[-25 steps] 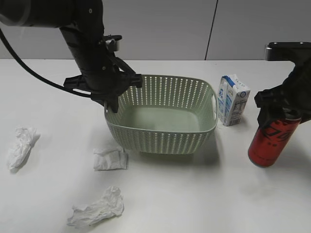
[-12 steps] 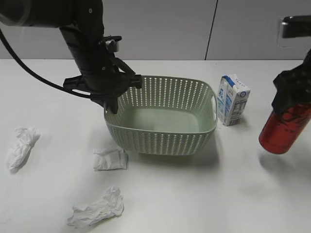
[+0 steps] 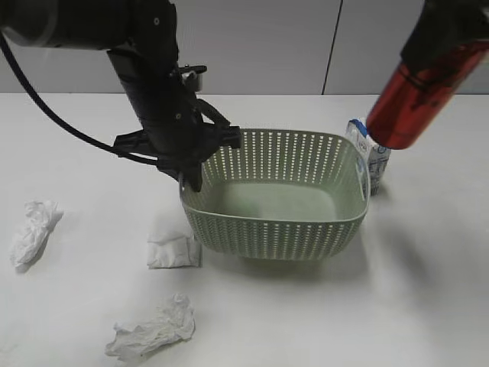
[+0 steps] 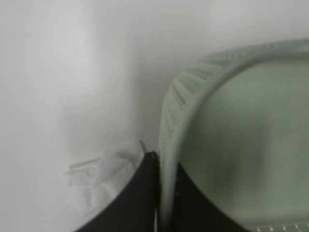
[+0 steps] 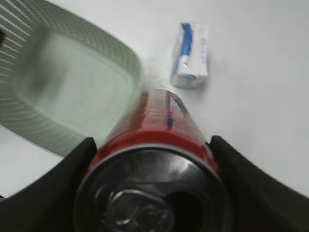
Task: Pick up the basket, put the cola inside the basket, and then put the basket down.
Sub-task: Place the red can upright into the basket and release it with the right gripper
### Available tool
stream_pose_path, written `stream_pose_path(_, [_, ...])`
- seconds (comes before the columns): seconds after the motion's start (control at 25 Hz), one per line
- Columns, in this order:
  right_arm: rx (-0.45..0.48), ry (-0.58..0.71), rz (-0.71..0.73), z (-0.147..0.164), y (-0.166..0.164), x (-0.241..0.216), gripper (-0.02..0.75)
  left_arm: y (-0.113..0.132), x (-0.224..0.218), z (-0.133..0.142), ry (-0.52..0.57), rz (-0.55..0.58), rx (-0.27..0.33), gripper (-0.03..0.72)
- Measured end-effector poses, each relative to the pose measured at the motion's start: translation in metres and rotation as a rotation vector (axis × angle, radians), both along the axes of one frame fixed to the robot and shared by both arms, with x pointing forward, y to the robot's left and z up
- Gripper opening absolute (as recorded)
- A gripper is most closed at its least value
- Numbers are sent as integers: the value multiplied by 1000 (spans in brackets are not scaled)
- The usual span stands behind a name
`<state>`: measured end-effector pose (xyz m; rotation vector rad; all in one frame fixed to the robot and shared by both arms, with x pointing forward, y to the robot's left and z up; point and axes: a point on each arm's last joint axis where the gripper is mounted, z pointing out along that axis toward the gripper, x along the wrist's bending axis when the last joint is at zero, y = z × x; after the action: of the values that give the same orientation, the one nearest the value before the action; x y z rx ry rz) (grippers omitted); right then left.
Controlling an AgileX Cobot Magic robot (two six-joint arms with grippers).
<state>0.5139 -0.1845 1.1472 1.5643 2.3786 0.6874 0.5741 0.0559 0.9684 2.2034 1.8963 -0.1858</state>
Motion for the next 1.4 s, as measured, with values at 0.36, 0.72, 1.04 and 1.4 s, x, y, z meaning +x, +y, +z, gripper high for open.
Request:
stream_pose_path(0.36, [3,37,182,-21,65,-1,502,-15,-24,5,-33,-73,7,-1])
stream_pose_path(0.72, [-82,210,176,-100,89,38,502,-17,-24,5,-61,-93,24,-1])
stream_pose_path(1.04, [-83,240,174,-112,93,42,523,-17,-23,5,-67,-93,23,-1])
stream_pose_path(1.4, [-76,239,173,-103,94,43,659,-16,-23,4,-67,-96,32,-1])
